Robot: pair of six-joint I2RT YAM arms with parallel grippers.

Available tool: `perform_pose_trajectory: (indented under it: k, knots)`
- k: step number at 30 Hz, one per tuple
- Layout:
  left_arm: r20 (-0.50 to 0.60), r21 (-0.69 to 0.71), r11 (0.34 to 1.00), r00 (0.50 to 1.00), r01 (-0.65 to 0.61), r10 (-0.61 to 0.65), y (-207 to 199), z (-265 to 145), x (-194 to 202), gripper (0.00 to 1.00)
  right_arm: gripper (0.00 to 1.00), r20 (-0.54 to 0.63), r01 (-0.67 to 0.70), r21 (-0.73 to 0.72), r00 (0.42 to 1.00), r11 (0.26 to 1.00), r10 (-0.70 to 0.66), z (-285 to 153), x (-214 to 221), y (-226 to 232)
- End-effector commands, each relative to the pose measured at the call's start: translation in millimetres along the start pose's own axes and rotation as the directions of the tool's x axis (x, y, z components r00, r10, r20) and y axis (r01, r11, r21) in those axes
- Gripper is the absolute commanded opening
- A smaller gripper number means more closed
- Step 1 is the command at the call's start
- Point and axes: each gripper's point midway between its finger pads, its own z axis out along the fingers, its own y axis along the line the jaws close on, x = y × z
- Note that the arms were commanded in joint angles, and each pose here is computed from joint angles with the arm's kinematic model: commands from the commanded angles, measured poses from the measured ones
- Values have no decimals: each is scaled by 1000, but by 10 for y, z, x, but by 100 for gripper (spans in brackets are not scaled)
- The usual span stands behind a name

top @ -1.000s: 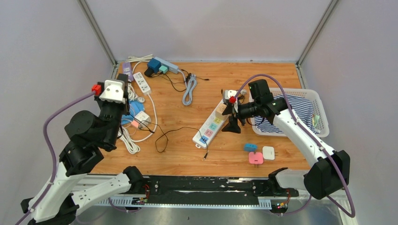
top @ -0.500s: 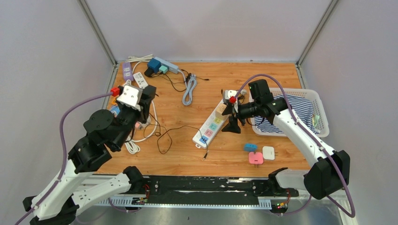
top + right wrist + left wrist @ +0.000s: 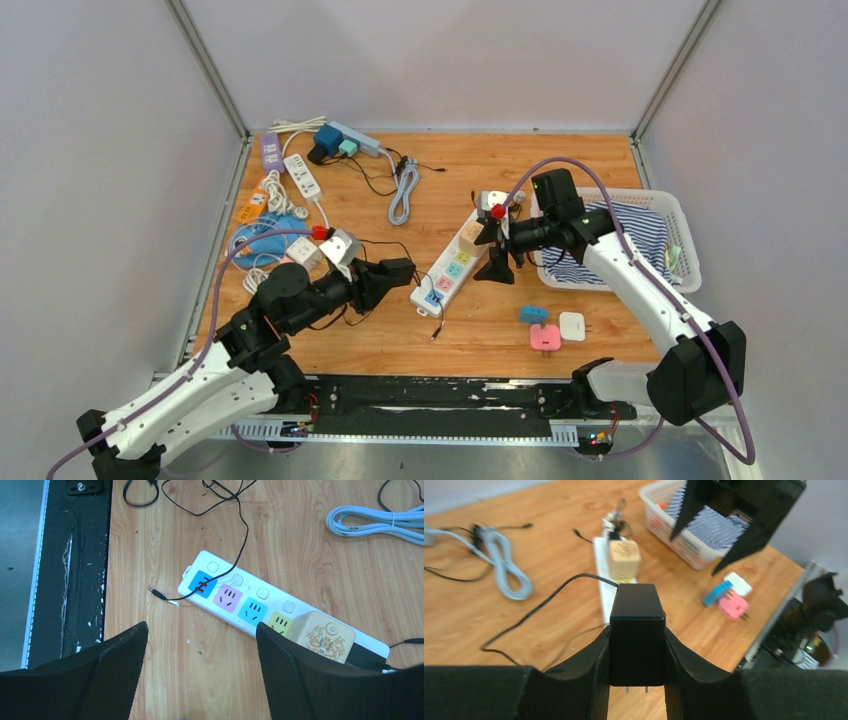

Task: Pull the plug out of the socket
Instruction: Place the plug at the center of the board.

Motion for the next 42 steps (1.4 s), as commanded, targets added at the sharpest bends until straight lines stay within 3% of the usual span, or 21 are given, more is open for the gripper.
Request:
perform_pose_trajectory:
  k: [1, 7, 11, 15, 19, 27, 42]
  knots:
    - [75, 159, 982, 991, 99, -112, -300, 65, -111, 0, 80, 6, -20, -20, 1000, 1000, 20, -18, 43, 46]
    - [-3, 153, 977, 989, 148, -150, -287, 121, 198, 0, 81, 8, -33, -40, 999, 999, 34, 16, 82, 57]
    - [-23, 154, 976, 988, 156, -154, -313, 165, 281, 0, 80, 60, -47, -142, 997, 989, 56, 111, 101, 204]
    - [-32, 203, 966, 987, 161, -158, -428, 250, 298, 0, 80, 119, -36, -220, 991, 975, 63, 174, 76, 333]
    - [-47, 289, 953, 995, 96, -86, -582, 305, 324, 0, 80, 136, -31, -253, 988, 967, 67, 194, 20, 415]
    - [-31, 397, 917, 998, -38, 55, -733, 340, 329, 0, 80, 108, -32, -281, 992, 959, 65, 281, -37, 530]
    - [-46, 386, 921, 996, -57, 81, -741, 494, 346, 0, 80, 49, -71, -351, 994, 934, 94, 502, -32, 724]
